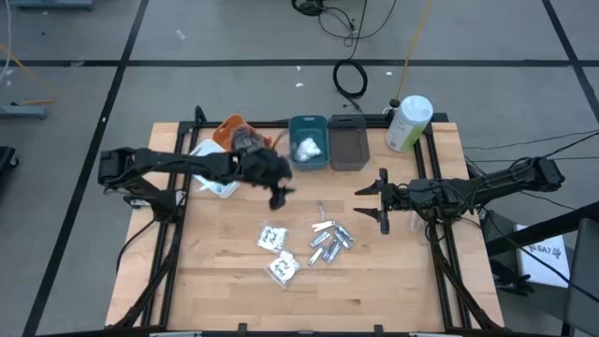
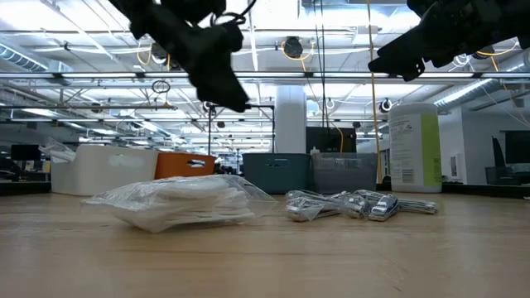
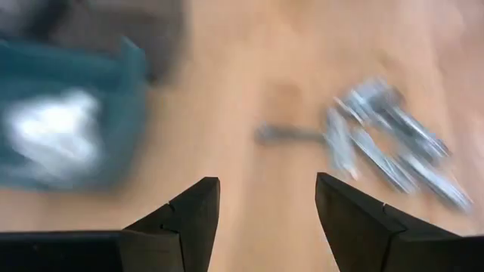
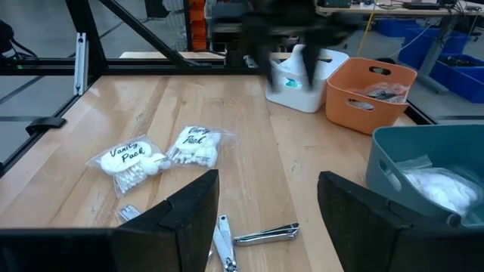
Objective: Pick & Place Travel size toiletries
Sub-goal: Put the top white cotton packet into the green bin
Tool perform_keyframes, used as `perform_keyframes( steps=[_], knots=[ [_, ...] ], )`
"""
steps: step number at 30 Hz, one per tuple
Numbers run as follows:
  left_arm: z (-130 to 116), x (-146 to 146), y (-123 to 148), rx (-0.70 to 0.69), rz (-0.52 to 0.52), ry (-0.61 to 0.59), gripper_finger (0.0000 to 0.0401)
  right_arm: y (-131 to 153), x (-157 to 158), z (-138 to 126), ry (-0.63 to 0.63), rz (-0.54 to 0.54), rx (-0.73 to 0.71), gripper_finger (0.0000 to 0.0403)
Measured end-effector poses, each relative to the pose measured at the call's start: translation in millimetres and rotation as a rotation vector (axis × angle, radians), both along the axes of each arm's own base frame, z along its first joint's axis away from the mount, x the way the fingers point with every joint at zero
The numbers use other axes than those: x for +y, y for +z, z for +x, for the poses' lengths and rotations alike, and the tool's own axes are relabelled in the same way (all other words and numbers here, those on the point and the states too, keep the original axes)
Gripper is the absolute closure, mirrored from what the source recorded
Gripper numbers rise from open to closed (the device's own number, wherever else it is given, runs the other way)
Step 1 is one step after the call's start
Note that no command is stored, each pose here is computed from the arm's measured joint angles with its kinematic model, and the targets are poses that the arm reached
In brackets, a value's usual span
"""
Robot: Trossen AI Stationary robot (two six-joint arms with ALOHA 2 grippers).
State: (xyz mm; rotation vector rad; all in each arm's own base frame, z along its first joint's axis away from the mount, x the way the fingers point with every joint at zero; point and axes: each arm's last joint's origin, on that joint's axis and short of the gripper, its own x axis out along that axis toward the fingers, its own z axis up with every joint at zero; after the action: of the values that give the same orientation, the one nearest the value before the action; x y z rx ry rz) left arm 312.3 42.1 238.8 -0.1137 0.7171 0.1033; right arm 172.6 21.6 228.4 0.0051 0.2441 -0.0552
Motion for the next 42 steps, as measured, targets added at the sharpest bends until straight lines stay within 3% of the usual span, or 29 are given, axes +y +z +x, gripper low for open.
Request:
perform_keyframes(
  steps=[7,15,23,35,38,42],
  knots=[
    [-8,-65,-19,0.21,-0.084,-0.092,0.0185,0,0,0,-0.002,0.006,-0.001,0.019],
    [-10,-110,-46,0.329,-0.081,-0.01,0.0185,1,0,0,-0.002,0.009,-0.006,0.019],
    [-13,-116,-78,0.492,-0.007,0.118,0.0185,1,0,0,-0.002,0.01,-0.008,0.019],
    [-6,-118,-94,0.521,-0.011,0.074,0.019,1,0,0,-0.004,0.017,-0.008,0.019],
    [-7,-117,-93,0.521,-0.016,0.071,0.0214,1,0,0,-0.004,0.017,-0.008,0.019],
    [-7,-117,-93,0.524,-0.003,0.048,0.0276,1,0,0,-0.004,0.017,-0.008,0.019]
  ],
)
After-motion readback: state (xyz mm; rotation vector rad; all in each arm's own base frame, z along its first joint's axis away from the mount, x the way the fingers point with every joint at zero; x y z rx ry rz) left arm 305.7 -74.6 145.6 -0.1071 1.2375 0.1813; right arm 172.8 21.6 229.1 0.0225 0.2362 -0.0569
